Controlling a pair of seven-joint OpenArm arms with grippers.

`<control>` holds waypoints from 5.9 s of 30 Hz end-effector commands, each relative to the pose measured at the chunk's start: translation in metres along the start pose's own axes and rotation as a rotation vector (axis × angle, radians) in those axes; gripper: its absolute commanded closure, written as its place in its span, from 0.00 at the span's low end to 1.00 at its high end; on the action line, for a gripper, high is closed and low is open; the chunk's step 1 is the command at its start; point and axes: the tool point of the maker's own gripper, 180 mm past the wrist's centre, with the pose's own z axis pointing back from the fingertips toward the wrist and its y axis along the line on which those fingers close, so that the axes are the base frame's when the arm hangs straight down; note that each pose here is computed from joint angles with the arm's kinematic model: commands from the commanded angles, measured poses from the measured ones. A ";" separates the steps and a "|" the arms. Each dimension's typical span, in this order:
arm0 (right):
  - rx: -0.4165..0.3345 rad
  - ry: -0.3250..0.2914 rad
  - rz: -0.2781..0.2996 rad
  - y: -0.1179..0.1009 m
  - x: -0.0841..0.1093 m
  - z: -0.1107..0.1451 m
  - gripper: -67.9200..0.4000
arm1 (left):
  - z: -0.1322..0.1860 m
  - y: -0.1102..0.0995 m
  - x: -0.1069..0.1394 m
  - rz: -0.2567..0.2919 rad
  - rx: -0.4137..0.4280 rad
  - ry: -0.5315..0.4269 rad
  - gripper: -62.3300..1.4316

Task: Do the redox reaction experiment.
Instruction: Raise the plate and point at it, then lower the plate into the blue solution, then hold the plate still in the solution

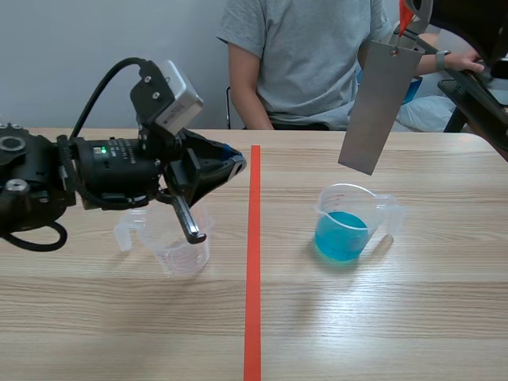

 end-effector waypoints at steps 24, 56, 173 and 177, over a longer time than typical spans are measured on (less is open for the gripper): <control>0.002 -0.022 0.026 -0.003 0.011 0.001 0.97 | -0.086 -0.008 0.026 0.067 -0.031 -0.117 0.90; 0.003 -0.024 0.024 -0.003 0.012 0.001 0.97 | -0.100 -0.029 0.029 0.088 -0.115 -0.133 0.90; 0.013 0.195 -0.015 0.012 -0.134 -0.027 0.97 | 0.317 -0.073 -0.178 0.471 0.570 0.574 0.90; 0.015 0.200 0.003 0.012 -0.138 -0.026 0.97 | 0.319 -0.078 -0.179 0.480 0.565 0.586 0.90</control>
